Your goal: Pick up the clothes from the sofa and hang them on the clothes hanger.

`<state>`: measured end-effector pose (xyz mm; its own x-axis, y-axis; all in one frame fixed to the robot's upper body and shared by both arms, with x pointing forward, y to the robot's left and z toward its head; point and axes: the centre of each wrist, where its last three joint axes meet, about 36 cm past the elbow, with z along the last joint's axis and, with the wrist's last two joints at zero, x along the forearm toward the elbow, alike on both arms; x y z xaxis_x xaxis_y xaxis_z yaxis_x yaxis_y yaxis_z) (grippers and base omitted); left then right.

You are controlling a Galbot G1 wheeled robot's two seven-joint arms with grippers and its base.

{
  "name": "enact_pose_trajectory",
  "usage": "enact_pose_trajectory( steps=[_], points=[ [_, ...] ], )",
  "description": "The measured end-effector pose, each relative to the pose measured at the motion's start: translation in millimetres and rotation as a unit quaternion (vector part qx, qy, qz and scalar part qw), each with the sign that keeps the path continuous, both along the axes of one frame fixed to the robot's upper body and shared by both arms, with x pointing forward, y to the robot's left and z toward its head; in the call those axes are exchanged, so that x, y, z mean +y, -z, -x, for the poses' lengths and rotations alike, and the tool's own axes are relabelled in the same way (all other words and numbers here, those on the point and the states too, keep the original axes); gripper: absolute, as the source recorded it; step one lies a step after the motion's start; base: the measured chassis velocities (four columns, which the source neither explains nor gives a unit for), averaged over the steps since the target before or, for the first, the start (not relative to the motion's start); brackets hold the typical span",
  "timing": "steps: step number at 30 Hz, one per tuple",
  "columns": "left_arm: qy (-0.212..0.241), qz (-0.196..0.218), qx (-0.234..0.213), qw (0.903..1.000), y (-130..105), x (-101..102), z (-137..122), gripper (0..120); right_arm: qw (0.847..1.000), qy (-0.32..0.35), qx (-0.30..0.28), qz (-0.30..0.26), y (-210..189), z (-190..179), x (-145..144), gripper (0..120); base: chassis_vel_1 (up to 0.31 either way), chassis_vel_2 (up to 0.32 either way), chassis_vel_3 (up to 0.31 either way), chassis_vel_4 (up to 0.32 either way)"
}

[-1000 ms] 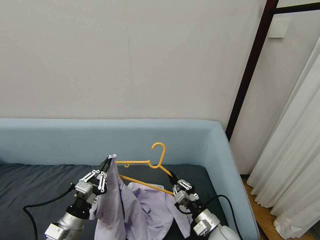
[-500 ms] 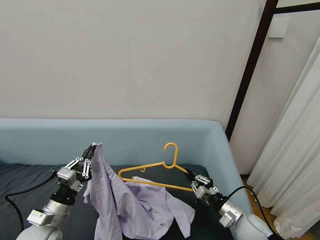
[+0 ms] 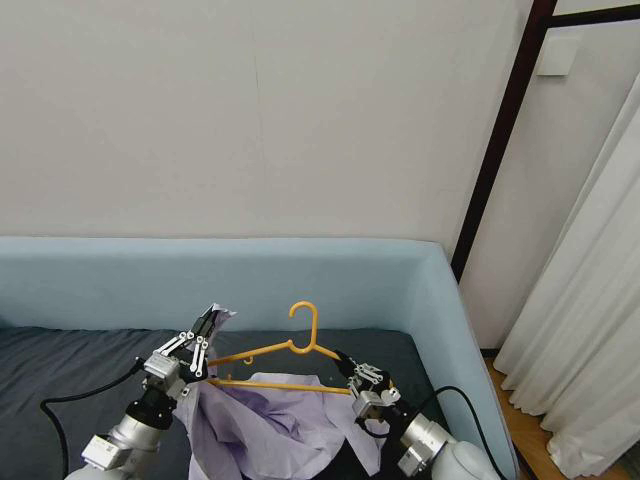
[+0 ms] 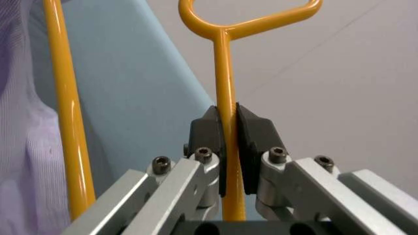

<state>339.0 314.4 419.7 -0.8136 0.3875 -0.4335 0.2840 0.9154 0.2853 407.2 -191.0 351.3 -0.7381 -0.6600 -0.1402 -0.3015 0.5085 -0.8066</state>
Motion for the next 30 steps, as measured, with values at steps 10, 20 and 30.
enact_pose_trajectory(
  steps=[10,20,30],
  points=[
    [-0.013,0.001,-0.003,0.9999,11,-8,-1,0,0.999,0.032,0.013,-0.033,-4,2,7,5,0.000,0.000,0.000,0.000],
    [-0.075,0.027,-0.021,0.9966,3,13,-18,0,0.999,0.043,0.003,-0.003,-3,24,-3,5,0.000,0.000,0.000,0.000],
    [-0.091,0.052,-0.023,0.9942,-6,14,-19,0,0.999,0.036,-0.034,0.017,-8,64,0,5,0.000,0.000,0.000,0.000]
  ],
)
